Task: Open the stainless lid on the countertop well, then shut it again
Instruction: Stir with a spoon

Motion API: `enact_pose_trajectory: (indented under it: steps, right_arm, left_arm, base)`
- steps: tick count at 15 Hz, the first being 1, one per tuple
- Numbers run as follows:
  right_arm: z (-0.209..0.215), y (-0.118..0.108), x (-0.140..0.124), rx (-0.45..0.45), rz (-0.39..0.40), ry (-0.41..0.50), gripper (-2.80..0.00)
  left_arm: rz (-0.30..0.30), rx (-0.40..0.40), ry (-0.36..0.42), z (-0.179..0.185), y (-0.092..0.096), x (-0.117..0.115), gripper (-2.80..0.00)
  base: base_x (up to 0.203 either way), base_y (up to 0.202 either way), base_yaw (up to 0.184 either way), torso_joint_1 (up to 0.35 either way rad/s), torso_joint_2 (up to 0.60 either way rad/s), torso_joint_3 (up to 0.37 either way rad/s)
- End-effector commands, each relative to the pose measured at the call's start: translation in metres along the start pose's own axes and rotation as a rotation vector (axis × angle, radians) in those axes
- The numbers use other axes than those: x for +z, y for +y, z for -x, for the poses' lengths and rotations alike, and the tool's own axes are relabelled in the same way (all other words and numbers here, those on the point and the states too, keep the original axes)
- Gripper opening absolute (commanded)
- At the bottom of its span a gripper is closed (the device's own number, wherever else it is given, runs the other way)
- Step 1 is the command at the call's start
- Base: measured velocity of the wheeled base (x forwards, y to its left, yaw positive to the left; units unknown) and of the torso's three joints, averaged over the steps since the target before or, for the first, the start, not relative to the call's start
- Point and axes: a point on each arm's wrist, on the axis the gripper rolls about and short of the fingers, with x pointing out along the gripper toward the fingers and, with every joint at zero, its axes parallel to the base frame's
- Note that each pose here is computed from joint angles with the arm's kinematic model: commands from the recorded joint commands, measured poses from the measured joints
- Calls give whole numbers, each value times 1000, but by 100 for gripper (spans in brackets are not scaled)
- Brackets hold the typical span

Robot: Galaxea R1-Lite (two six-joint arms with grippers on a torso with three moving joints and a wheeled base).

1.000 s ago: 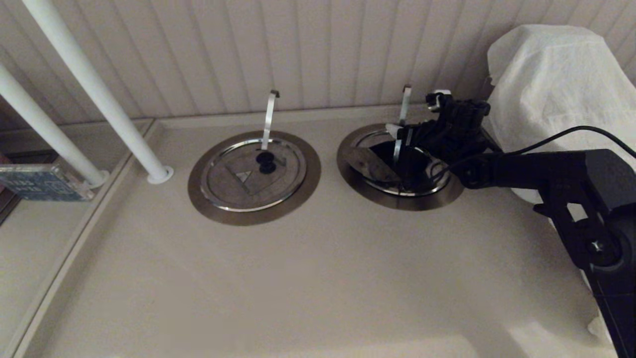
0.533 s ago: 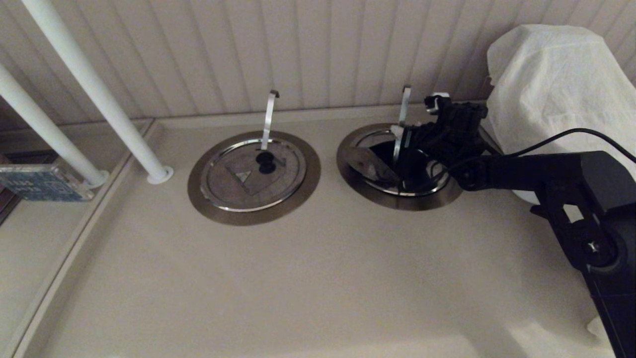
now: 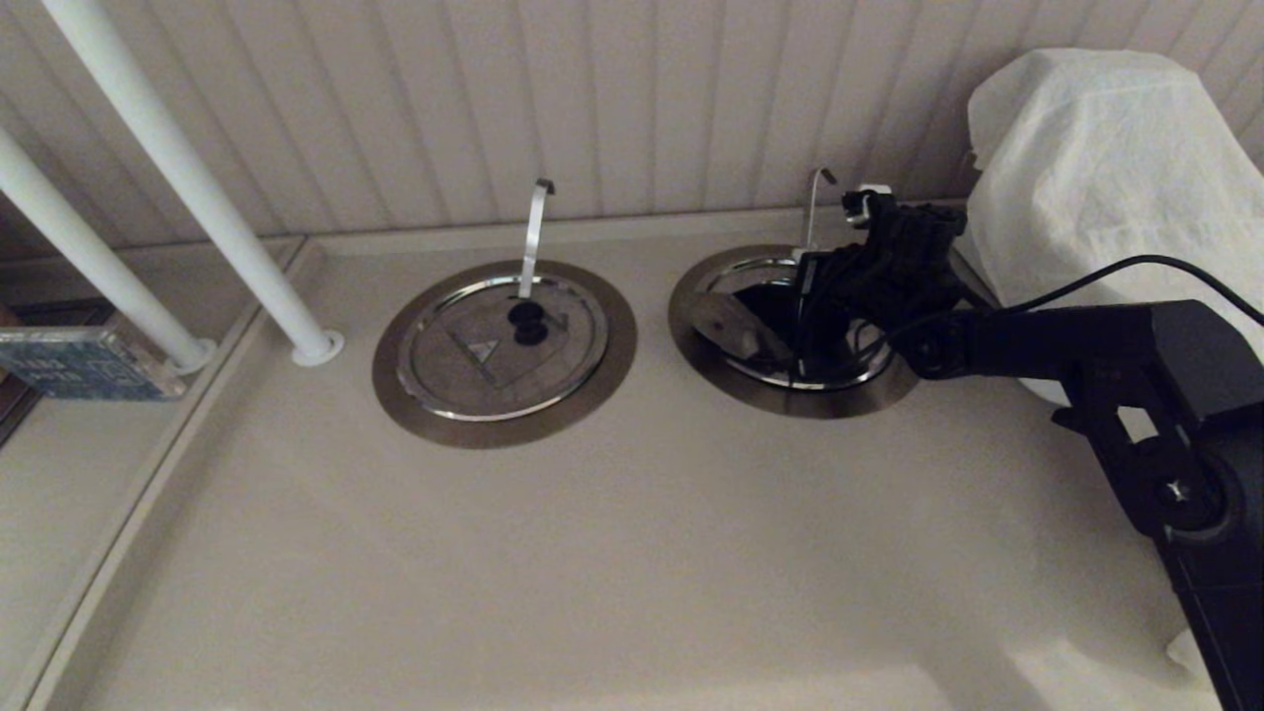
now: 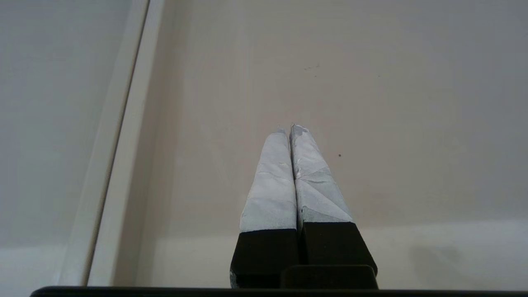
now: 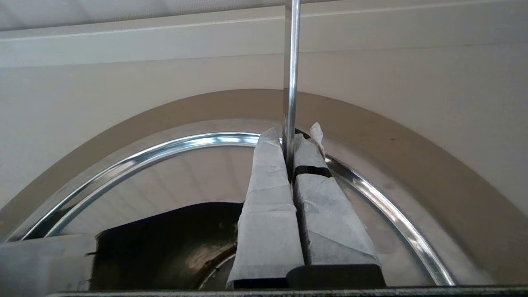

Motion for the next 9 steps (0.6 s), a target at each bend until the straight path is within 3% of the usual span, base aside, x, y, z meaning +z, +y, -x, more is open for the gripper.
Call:
enact_pose_trajectory:
  steps: [1,9]
  right_arm:
    - [0,3,2,6,-2,-6,-280]
    - [9,12,23,14,-13,-35,-280]
  left_arm:
    - [0,0,-1,0,0,0,-280]
    - [0,0,-1,0,0,0,-280]
  base:
    - [0,0,0,0,0,0]
    - [0,0,0,0,0,0]
